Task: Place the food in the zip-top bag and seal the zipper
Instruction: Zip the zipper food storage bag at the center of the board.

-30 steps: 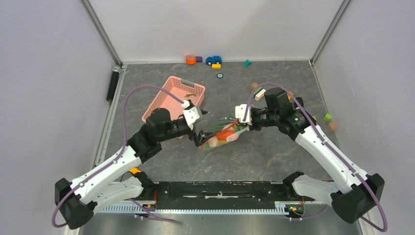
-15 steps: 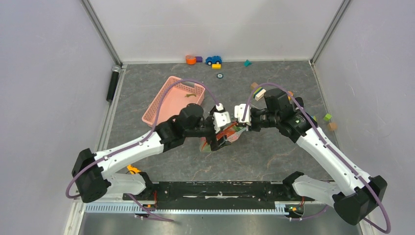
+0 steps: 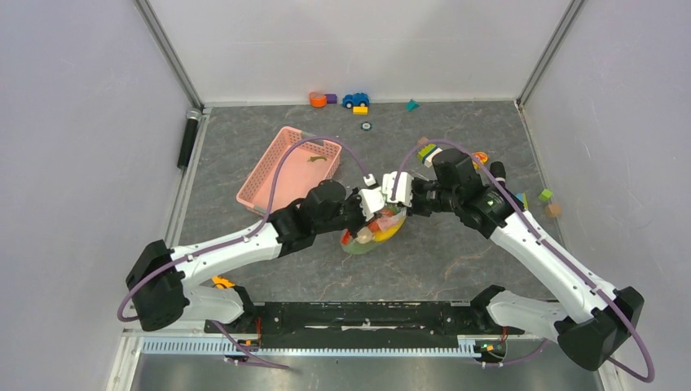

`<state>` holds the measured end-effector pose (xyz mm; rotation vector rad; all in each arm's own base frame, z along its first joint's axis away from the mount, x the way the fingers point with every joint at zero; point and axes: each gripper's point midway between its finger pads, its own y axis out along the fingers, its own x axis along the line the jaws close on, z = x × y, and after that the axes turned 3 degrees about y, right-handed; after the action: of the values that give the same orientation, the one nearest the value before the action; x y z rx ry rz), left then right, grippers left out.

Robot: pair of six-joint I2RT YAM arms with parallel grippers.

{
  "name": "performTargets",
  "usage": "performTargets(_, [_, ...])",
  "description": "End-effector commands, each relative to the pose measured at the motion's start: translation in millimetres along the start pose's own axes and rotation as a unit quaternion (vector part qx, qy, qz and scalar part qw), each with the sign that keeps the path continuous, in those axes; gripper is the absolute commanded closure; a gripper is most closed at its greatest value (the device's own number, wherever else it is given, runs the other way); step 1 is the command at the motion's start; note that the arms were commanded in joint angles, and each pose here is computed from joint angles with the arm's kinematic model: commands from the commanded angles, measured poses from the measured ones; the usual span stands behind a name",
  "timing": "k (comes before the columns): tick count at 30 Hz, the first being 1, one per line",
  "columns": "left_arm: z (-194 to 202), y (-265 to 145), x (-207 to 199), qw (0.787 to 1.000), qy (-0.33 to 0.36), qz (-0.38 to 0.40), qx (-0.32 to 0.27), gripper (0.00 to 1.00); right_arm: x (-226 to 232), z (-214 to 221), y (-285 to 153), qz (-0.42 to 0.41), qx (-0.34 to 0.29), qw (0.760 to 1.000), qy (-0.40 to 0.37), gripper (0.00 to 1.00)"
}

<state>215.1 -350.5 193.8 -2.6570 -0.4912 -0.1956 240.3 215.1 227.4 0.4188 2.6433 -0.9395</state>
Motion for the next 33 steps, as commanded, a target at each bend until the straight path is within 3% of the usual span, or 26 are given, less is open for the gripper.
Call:
performTargets(1, [18, -25, 0, 0.999, -0.016, -0.031, 0.006, 0.98, -77, 50, -42, 0.185, 0.177, 0.967, 0.009, 1.0])
performTargets(6, [25, -30, -1, 0.999, -0.019, -0.035, 0.008, 0.98, -106, 67, -60, 0.233, 0.244, 0.941, 0.017, 1.0])
performTargets(17, [29, -38, -2, 0.999, -0.021, -0.043, 0.006, 0.98, -130, 102, -77, 0.268, 0.301, 0.914, 0.048, 1.0])
performTargets(27, [14, -40, -5, 0.999, -0.017, -0.03, -0.023, 0.98, -120, 70, -53, 0.218, 0.193, 0.956, 0.026, 0.97])
performTargets(28, [9, -40, -5, 0.999, -0.021, -0.028, -0.032, 0.98, -120, 60, -54, 0.218, 0.172, 0.96, 0.027, 0.88])
performTargets(29, [5, -39, -5, 0.999, -0.027, -0.027, -0.038, 0.98, -119, 46, -55, 0.215, 0.14, 0.966, 0.025, 0.73])
performTargets(32, [-9, -34, -4, 0.996, -0.057, -0.028, -0.065, 0.98, -127, 0, -75, 0.263, 0.038, 0.964, 0.029, 0.1])
performTargets(33, [-16, -33, -4, 0.994, -0.071, -0.028, -0.079, 0.98, -130, -16, -88, 0.296, -0.005, 0.954, 0.041, 0.02])
